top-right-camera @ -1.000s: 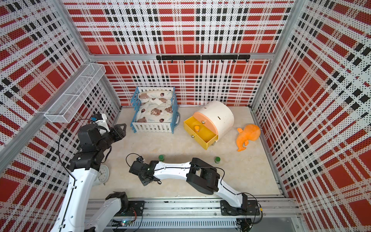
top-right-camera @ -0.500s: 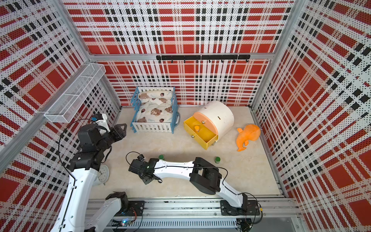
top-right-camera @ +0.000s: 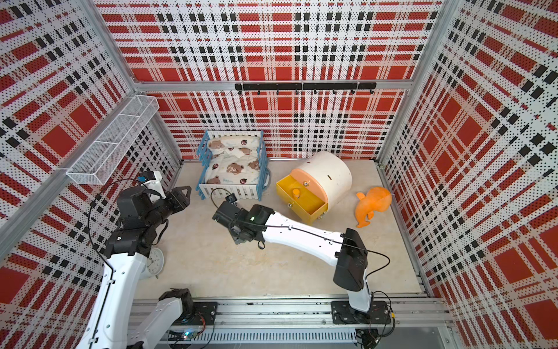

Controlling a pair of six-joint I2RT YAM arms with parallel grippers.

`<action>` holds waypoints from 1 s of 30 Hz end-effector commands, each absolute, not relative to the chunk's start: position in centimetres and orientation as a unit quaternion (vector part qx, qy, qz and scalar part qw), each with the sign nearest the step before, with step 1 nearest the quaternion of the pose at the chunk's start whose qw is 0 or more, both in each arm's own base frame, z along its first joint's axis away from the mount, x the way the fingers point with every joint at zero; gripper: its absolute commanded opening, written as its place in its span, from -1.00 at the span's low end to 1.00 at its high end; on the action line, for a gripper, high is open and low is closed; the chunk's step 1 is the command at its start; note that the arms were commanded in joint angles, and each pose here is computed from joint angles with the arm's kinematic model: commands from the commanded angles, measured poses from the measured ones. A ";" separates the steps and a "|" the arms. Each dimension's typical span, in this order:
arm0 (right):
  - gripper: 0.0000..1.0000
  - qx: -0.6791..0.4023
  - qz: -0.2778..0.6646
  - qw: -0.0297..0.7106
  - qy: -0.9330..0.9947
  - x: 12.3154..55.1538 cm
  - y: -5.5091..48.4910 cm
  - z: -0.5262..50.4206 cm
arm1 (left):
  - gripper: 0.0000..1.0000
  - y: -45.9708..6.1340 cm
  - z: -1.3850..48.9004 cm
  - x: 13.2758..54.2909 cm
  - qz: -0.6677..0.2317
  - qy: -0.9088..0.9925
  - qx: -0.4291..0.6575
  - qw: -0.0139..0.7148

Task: Put the paint cans in the drawer according to color
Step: Pick up the paint can at the center of the board, then place the paint can in the drawer.

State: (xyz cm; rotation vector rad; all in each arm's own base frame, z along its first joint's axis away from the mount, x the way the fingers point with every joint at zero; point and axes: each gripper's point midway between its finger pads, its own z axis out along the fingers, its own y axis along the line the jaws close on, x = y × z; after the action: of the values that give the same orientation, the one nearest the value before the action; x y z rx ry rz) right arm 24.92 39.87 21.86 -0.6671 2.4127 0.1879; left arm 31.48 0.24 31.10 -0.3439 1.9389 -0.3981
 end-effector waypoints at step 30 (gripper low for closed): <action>-0.50 -0.053 0.042 0.347 0.935 36.2 19.2 23.4 | 0.14 -0.2 31.5 31.6 -0.175 0.811 -0.131 0.542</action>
State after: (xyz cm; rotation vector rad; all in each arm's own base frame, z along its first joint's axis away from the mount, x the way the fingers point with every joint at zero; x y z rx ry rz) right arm 35.56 19.29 23.28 -0.1377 2.4460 0.0890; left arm 31.65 0.07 30.84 -0.3401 1.9491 -0.4100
